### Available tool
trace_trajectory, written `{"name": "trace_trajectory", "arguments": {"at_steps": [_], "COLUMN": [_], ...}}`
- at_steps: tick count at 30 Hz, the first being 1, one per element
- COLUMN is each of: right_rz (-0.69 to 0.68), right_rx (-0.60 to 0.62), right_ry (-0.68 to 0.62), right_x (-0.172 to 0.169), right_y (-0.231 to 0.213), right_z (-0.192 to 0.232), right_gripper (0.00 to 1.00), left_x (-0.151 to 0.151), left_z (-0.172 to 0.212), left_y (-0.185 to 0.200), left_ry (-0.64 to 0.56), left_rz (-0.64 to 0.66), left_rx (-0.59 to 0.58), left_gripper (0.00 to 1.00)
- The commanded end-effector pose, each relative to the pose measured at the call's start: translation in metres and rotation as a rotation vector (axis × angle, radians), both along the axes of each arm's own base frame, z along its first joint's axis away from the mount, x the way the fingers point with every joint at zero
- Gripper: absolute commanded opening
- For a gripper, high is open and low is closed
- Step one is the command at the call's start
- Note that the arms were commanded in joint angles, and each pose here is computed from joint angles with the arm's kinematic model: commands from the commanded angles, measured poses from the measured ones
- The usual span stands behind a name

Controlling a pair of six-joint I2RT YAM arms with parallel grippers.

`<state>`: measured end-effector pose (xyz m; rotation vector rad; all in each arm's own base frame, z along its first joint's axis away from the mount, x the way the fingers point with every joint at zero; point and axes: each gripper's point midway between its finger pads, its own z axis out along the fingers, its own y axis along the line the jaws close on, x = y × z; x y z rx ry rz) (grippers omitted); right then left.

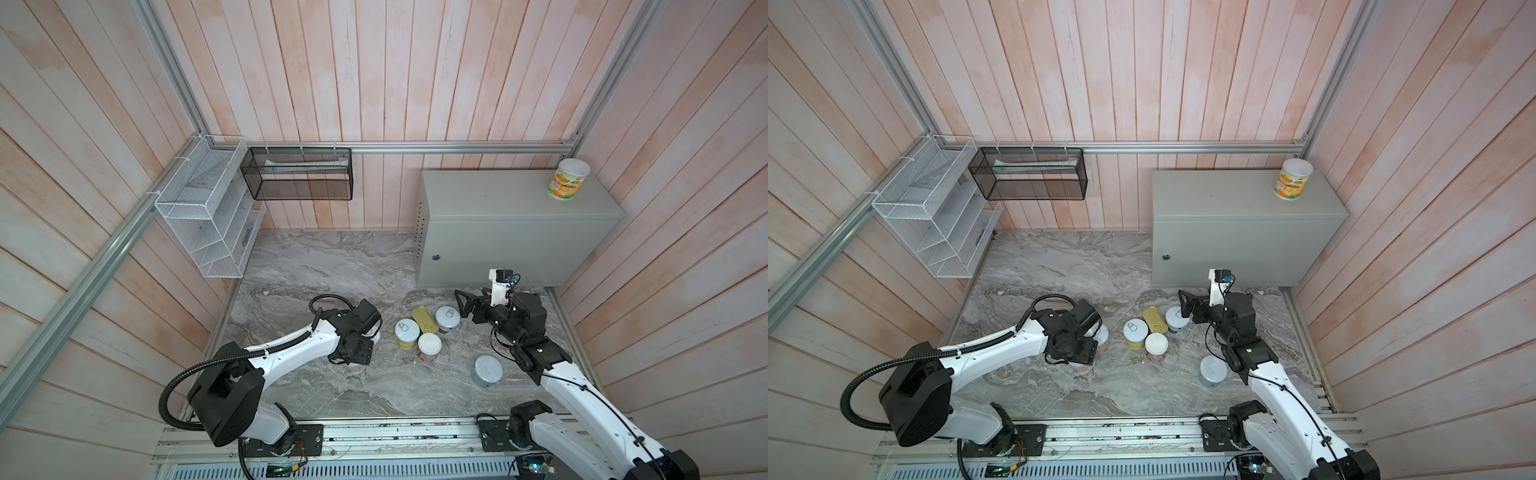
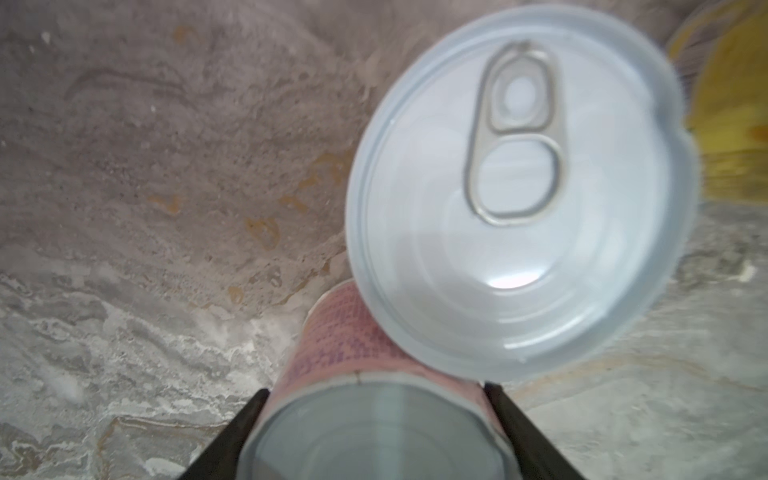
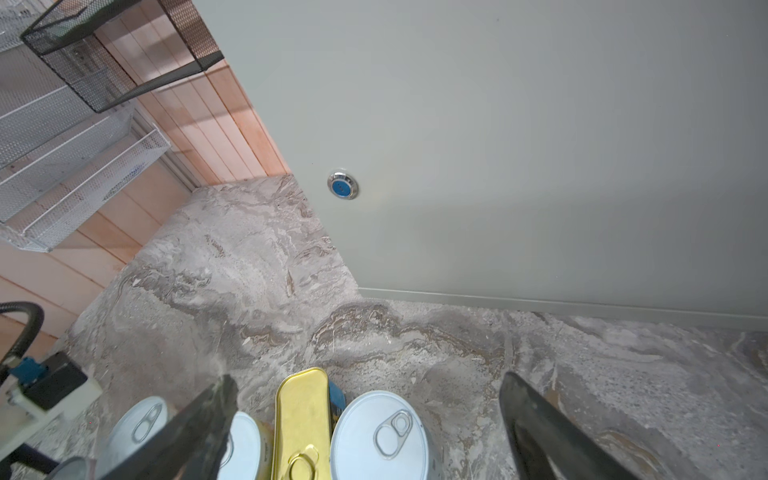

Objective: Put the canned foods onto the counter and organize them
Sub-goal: 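Close the left gripper on the pink-labelled can and lift it, then carry the pink can toward the right gripper while the right gripper reaches to it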

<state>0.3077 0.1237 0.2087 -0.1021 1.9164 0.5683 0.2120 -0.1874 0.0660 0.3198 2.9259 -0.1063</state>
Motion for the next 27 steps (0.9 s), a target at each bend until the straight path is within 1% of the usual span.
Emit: {"name": "trace_trajectory", "arguments": {"at_steps": [1,3,8,15,17,20,27], "right_rz": [0.081,0.116,0.201,0.267,0.293,0.310,0.327], "right_rx": [0.012,0.021,0.009,0.012,0.007,-0.008,-0.024], "right_ry": [0.019,0.009,-0.024,-0.070,-0.077,-0.095,-0.117], "right_x": [-0.012,-0.018,-0.035,-0.055,-0.060,-0.067,-0.075], "right_y": [0.014,0.022,0.042,0.058,0.063,0.069,0.080], "right_z": [-0.007,-0.005,-0.005,-0.007,-0.008,-0.008,-0.015], "right_gripper": [0.98,0.98,0.98,0.98,0.98,0.98,0.98], "left_x": [0.019,0.023,0.035,0.043,0.045,0.049,0.055], "left_z": [0.029,0.036,0.044,0.050,0.051,0.055,0.068], "left_y": [-0.024,-0.031,-0.043,-0.067,-0.069,-0.072,-0.078], "left_ry": [-0.071,-0.087,-0.089,-0.076,-0.073,-0.071,-0.075], "left_rz": [-0.043,-0.055,-0.093,-0.136,-0.148,-0.161,-0.167], "left_rx": [-0.092,-0.115,-0.119,-0.193,-0.186,-0.178,-0.232], "left_gripper": [0.50,0.50,0.50,0.50,0.50,0.50,0.49]}}
